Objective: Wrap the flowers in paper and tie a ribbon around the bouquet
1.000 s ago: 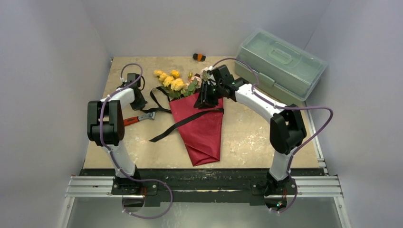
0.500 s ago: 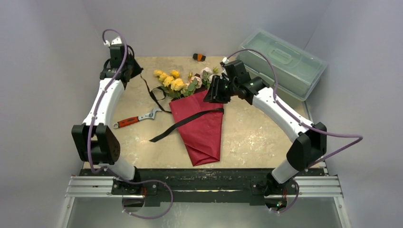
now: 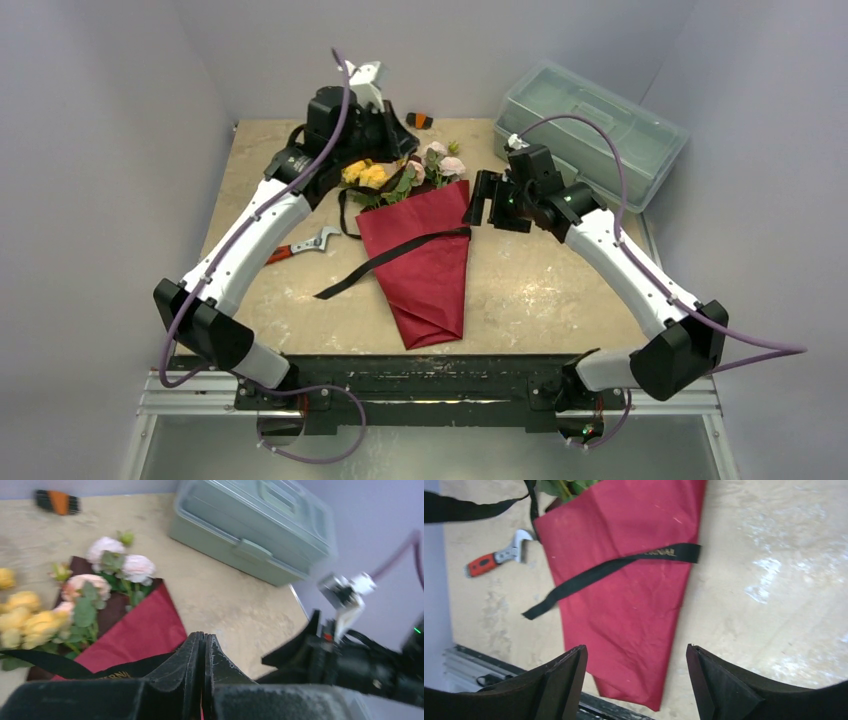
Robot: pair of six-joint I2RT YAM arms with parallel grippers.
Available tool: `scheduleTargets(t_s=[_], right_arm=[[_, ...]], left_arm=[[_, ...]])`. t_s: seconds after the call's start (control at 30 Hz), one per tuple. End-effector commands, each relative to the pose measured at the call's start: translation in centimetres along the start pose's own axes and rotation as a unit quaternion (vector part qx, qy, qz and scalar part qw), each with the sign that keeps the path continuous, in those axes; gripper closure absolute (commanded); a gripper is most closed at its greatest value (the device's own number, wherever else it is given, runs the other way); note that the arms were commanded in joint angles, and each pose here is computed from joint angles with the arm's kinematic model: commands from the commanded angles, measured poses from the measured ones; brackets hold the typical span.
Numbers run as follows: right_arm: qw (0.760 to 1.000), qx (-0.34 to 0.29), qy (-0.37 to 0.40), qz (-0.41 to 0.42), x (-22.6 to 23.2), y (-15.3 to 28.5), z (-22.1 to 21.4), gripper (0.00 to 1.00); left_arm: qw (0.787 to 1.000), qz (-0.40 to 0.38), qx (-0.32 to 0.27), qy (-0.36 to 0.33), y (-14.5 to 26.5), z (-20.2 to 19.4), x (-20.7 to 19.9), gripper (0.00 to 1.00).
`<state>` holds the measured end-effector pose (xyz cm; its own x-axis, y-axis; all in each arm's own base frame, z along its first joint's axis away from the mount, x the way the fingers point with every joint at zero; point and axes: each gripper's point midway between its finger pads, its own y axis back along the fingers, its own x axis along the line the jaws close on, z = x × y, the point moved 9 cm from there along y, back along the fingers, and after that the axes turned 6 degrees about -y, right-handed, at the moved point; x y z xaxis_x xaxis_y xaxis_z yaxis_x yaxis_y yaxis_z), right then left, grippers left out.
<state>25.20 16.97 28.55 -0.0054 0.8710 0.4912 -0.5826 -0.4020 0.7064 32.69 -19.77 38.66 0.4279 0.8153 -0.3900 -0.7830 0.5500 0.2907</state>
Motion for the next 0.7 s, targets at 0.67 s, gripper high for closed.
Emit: scheduleTargets(t_s=[0.67], right_arm=[[0.993,0.031,0.05,-0.098,-4.6,-3.7,-1.2,0.18]], left_arm=[[0.93,-0.317,0.131,-0.13,6.1,-9.5,-12.8,1.0]])
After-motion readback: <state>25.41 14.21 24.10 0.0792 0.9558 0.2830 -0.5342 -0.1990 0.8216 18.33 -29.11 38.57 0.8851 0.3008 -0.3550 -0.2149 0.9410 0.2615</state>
